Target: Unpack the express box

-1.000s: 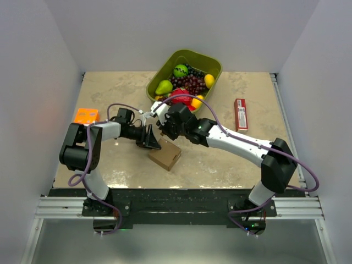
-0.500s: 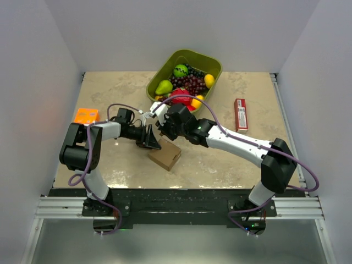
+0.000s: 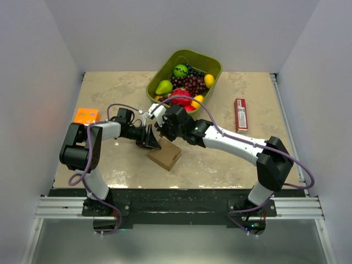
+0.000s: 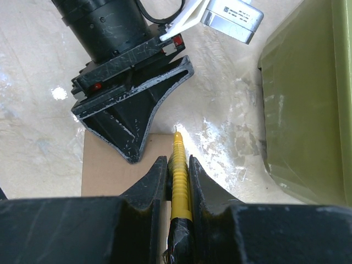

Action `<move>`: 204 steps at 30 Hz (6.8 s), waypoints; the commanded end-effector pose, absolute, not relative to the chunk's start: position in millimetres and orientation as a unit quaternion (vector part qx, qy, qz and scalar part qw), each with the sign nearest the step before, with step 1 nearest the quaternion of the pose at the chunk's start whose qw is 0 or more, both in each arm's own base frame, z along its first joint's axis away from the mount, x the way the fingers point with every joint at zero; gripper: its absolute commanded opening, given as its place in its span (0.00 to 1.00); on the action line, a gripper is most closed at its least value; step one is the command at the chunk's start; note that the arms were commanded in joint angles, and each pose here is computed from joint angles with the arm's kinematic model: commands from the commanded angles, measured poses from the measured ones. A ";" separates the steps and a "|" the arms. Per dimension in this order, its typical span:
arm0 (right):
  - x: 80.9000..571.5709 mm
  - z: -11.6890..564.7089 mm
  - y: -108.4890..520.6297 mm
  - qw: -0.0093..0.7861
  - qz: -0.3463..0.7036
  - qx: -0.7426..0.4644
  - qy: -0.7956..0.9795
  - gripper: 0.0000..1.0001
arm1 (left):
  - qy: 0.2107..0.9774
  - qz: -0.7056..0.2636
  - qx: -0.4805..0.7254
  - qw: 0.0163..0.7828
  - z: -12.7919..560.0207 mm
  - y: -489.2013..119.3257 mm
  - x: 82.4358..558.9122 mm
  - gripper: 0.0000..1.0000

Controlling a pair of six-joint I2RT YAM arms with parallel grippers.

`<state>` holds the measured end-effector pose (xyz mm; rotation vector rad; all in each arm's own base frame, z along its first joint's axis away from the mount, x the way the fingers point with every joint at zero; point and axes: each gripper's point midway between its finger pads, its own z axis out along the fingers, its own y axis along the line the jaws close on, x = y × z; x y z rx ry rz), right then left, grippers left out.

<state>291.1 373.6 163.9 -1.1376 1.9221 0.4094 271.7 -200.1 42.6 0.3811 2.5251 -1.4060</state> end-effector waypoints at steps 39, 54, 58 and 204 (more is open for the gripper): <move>278.0 147.2 365.3 0.370 0.144 -0.475 0.785 0.00 | 0.893 -0.428 0.099 0.093 6.9 -185.9 275.9 0.57; 261.3 127.3 341.9 0.321 0.129 -0.456 0.820 0.00 | 0.899 -0.422 0.084 0.079 -2.2 -184.0 274.6 0.41; 257.4 124.8 335.2 0.306 0.119 -0.458 0.826 0.00 | 0.900 -0.420 0.084 0.080 -1.4 -183.6 275.1 0.36; 366.4 274.8 234.9 0.459 0.126 -0.438 0.763 0.00 | 0.867 -0.461 0.117 0.147 73.4 -217.7 279.5 0.75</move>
